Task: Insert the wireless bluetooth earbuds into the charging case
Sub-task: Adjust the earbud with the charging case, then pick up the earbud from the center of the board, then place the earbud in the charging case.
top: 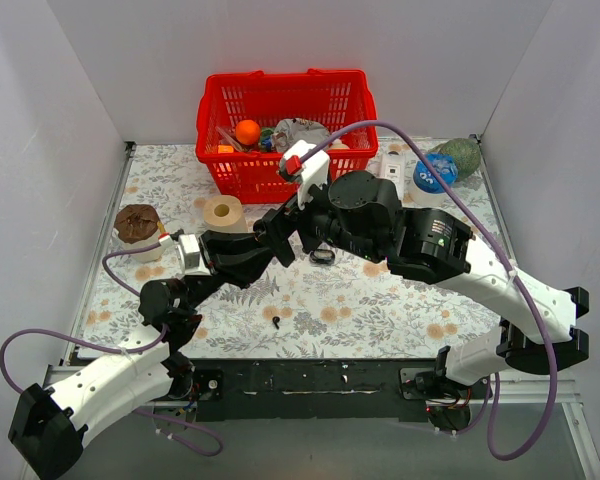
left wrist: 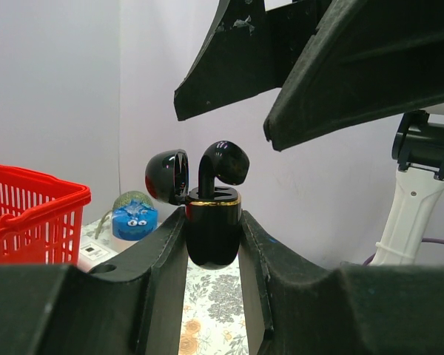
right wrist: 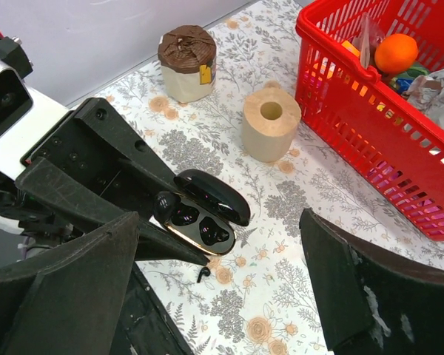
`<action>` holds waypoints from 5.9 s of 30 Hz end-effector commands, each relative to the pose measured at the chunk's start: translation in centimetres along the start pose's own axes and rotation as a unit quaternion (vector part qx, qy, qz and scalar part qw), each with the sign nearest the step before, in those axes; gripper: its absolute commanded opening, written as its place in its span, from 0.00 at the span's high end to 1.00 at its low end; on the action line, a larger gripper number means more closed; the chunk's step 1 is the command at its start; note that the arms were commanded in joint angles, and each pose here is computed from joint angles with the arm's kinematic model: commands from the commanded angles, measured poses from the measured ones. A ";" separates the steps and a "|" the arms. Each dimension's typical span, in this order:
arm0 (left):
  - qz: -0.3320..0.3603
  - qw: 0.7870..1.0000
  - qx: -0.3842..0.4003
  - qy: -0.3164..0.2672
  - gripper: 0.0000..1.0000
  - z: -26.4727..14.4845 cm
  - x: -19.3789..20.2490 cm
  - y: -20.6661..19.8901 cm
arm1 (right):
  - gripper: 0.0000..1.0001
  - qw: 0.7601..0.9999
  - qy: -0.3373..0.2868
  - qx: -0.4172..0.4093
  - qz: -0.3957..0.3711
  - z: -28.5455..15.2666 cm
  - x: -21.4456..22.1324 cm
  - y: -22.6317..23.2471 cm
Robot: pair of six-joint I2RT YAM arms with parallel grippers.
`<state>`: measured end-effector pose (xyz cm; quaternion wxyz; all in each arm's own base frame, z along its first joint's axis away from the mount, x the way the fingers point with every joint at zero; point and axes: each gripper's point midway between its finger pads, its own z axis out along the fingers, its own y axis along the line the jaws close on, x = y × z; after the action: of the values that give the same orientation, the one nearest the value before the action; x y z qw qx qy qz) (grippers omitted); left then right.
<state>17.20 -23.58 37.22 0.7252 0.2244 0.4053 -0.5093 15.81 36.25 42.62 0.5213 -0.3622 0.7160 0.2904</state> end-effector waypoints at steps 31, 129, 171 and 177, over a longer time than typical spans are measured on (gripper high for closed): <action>0.022 0.999 0.026 -0.042 1.00 0.7 -3.8 -1.5 | 0.02 0.996 0.008 0.091 -0.017 -0.8 0.4 -3.7; 0.076 0.995 -0.068 -0.023 1.00 -7.6 -6.9 -2.3 | 0.99 0.922 0.363 0.038 0.127 13.0 37.6 2.6; -0.006 0.993 0.078 -0.087 1.00 3.9 -5.7 -2.4 | 0.99 0.940 -0.338 -0.036 0.025 -8.0 -6.0 -2.4; 0.008 0.992 0.082 -0.093 1.00 3.7 -6.1 -2.6 | 0.99 0.935 -0.348 -0.060 0.019 -8.1 -7.8 -1.1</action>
<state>16.55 -24.68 42.41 0.7265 0.2292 0.3317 -0.5565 14.94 31.12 47.17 0.6820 -0.2706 0.5357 0.4179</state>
